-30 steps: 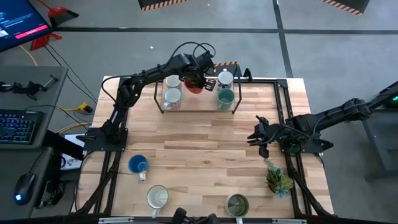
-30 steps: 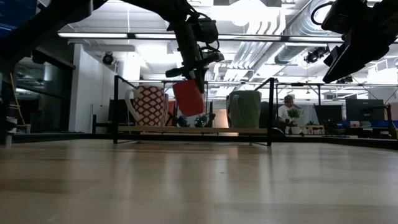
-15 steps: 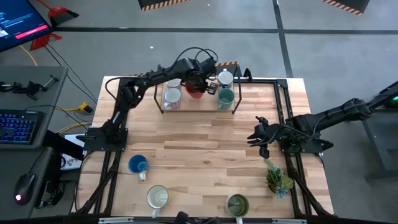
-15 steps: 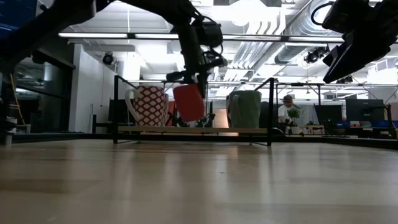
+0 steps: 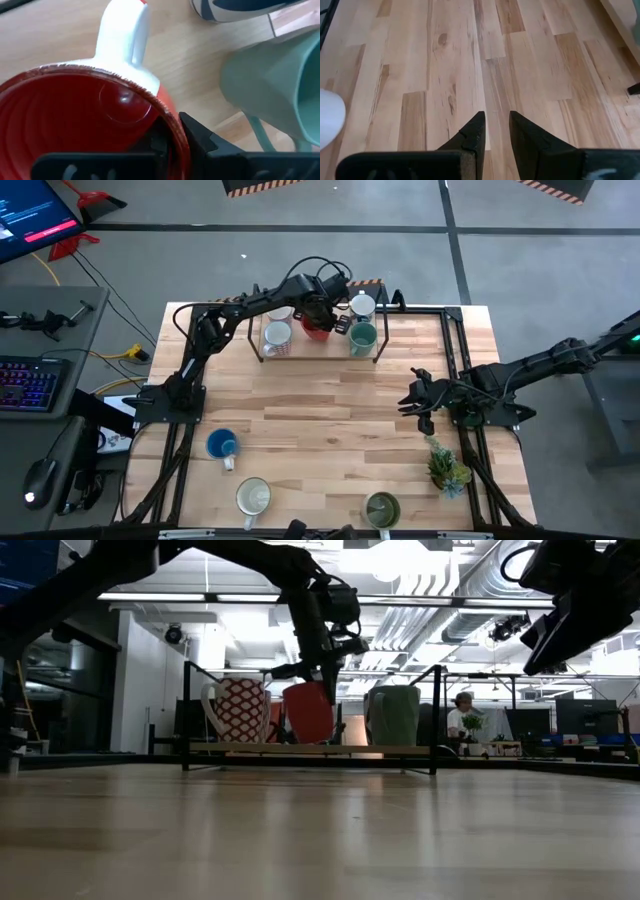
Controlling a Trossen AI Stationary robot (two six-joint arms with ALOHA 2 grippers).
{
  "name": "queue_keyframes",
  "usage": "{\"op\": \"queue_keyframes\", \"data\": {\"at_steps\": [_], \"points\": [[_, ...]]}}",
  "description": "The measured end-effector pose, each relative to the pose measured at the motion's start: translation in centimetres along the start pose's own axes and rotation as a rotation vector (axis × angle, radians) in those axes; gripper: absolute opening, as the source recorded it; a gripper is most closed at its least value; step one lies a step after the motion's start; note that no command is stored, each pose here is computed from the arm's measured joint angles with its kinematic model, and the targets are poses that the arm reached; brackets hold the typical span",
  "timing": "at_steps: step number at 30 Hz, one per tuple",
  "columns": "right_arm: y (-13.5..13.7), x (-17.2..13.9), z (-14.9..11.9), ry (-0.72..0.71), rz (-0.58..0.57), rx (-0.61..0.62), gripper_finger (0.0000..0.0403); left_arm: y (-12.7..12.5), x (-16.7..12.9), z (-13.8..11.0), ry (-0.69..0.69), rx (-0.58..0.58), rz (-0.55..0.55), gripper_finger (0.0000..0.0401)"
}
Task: Place coffee mugs
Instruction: Put the red mug on the shelf
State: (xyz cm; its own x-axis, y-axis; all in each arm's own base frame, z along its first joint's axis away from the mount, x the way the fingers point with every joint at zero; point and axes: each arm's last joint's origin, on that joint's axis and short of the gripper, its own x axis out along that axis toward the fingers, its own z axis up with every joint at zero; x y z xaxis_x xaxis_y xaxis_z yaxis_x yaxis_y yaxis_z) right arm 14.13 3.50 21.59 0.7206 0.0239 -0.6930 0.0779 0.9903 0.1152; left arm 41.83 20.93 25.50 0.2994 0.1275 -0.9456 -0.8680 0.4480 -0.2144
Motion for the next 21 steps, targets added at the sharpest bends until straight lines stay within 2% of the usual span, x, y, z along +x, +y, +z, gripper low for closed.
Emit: {"op": "queue_keyframes", "data": {"at_steps": [5, 14, 21], "points": [[0.0, 0.0, -0.1, 0.013, -0.005, -0.002, 0.0066, -0.1, 0.0, 0.0, 0.002, 0.001, -0.013, 0.0055], [-0.1, 0.0, -0.4, 0.04, -0.014, -0.005, 0.0066, -0.2, 0.0, 0.0, 0.026, 0.003, -0.051, 0.0081], [-0.1, 0.0, -0.4, 0.042, -0.015, -0.004, 0.0066, -0.7, -1.5, 0.7, -0.035, 0.056, -0.094, 0.0095]]}}
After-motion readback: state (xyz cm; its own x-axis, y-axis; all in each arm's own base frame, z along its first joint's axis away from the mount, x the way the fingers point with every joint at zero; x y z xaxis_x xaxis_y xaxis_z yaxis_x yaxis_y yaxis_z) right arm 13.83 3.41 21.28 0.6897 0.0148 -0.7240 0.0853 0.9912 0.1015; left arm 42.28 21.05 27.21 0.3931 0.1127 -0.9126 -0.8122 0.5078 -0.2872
